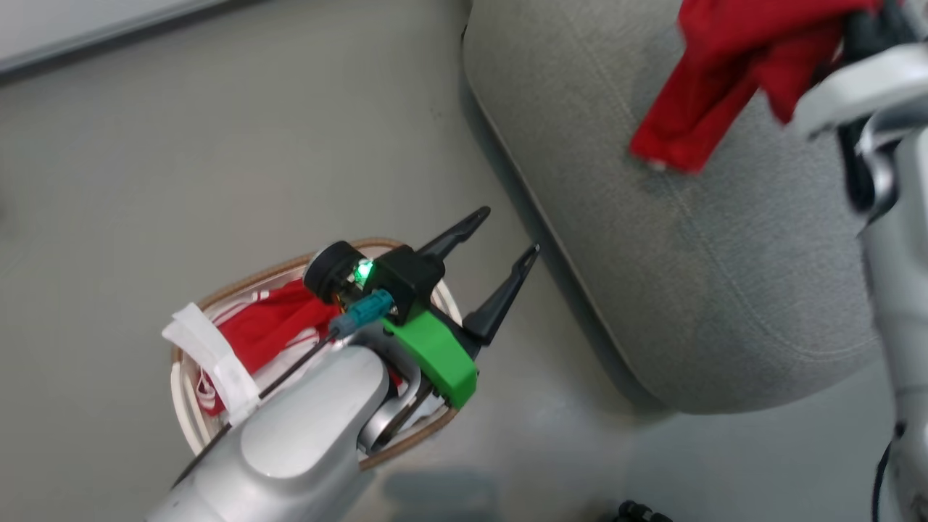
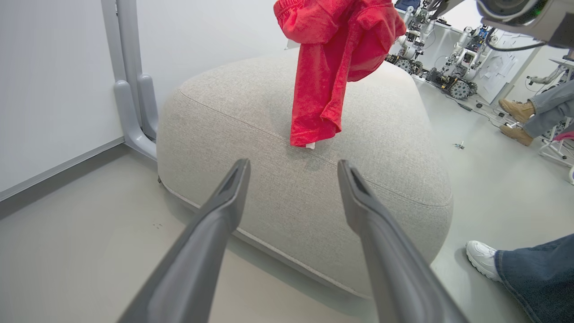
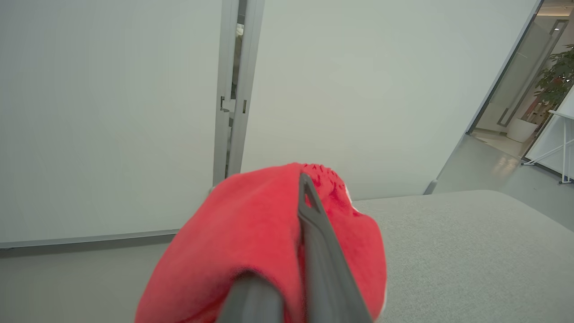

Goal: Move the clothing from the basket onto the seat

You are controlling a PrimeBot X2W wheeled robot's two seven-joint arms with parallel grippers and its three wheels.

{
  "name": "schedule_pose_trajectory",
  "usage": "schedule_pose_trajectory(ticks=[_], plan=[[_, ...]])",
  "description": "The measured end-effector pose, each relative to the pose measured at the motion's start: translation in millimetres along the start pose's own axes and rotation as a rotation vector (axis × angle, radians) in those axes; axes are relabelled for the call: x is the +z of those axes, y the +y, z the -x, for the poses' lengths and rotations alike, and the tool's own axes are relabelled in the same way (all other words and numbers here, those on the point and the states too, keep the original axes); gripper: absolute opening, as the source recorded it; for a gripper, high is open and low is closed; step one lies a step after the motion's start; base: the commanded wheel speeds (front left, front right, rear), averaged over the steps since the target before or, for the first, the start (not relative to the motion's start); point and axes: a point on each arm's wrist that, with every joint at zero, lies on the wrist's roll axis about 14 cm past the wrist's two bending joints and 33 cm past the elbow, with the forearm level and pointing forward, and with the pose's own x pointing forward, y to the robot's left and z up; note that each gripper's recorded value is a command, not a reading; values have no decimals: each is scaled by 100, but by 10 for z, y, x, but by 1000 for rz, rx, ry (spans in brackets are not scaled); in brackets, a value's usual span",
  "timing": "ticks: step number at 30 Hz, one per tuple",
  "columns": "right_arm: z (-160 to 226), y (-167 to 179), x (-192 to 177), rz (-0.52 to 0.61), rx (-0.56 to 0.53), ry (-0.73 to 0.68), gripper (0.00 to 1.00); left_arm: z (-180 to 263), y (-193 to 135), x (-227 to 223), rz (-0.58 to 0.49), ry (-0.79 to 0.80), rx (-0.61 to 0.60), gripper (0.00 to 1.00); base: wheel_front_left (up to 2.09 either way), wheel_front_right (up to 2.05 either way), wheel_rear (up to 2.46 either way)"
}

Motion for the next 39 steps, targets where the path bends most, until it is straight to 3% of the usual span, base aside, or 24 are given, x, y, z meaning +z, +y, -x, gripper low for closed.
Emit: schedule_pose_trajectory(ticks=[8,12,19,24,28,29,31,32,33,39], plan=[[-838,-246,263,80,-34,6,0,55,496,152,-23,-74,93,100,0,0,0],[-1100,-403,127,126,-77,51,0,121,711,164,-52,-81,131,100,0,0,0],[-1192,-482,-792,117,-141,232,0,272,894,-112,-25,-37,172,100,0,0,0],[-1005,-86,-1737,95,-83,423,0,390,1059,-401,20,13,214,100,0,0,0],[-877,95,-2124,101,-44,502,0,435,1120,-553,45,36,227,100,0,0,0],[-860,116,-2161,108,-36,508,4,433,1124,-569,48,37,227,100,0,0,0],[-833,144,-2182,113,-25,504,39,423,1138,-575,48,37,228,100,0,0,0],[-823,146,-2178,112,-24,499,64,417,1139,-575,47,37,227,100,0,0,0],[-811,142,-2163,113,-22,493,100,408,1134,-570,47,37,225,100,0,0,0],[-687,151,-2036,119,3,465,100,354,1090,-408,23,10,218,100,0,0,0]])
